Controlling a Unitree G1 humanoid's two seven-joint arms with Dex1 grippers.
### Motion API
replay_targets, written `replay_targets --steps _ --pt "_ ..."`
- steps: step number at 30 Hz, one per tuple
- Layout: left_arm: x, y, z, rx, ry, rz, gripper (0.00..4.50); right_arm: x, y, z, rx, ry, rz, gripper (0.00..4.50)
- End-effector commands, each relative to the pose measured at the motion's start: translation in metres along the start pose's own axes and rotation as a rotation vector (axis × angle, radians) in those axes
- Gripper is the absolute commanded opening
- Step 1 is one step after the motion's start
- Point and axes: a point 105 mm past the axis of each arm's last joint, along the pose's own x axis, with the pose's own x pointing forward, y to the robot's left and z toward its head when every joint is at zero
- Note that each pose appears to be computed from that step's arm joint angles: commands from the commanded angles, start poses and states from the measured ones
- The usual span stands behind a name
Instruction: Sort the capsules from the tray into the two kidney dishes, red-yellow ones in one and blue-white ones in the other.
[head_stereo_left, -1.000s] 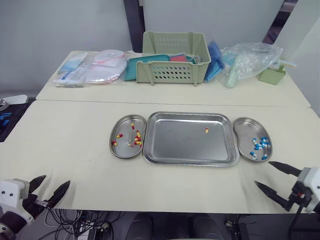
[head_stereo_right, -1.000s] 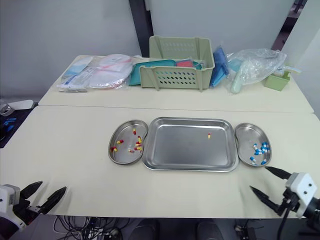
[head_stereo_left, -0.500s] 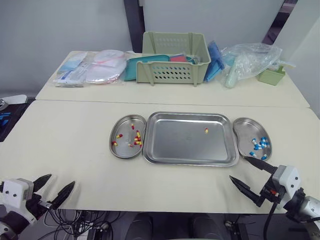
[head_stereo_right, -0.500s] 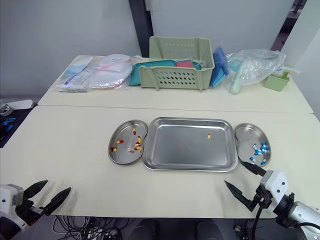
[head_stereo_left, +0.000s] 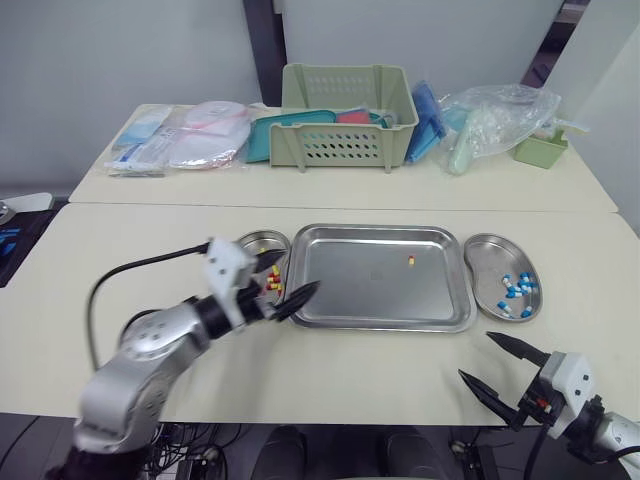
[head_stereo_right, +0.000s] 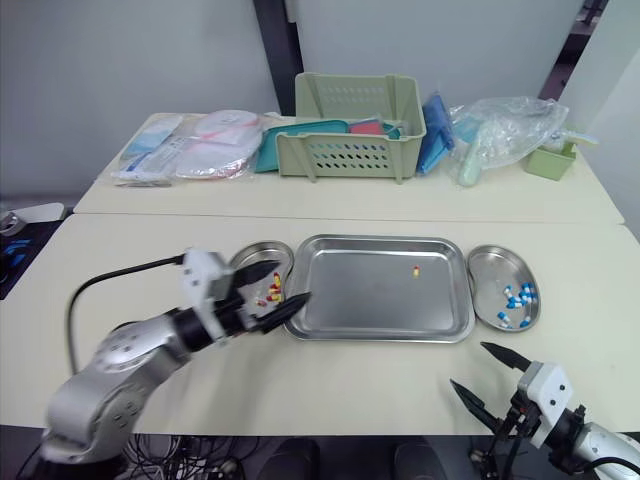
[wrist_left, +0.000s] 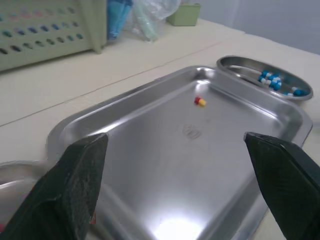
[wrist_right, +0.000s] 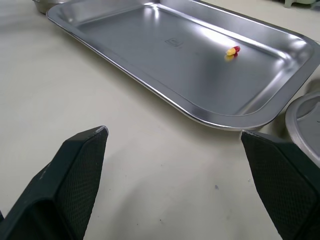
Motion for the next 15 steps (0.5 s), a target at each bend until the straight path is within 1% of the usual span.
replay_targets --steps 1,4,8,15 --pt "0.028 -0.006 -0.001 -0.007 0.017 0.023 4.5 -0.001 -0.002 0.01 -0.027 -0.036 -0.031 4.47" --pt "0.05 -0.013 -0.005 -0.043 0.035 0.026 4.5 0.0 -0.002 0.013 -0.03 -0.039 -0.039 4.47" --pt "0.099 -0.031 -0.01 -0.057 0.066 0.029 4.5 0.002 -0.001 0.02 -0.031 -0.052 -0.058 4.47" --pt "0.14 -0.052 -0.012 -0.041 0.079 -0.003 4.5 0.005 0.001 0.027 -0.022 -0.053 -0.071 4.47"
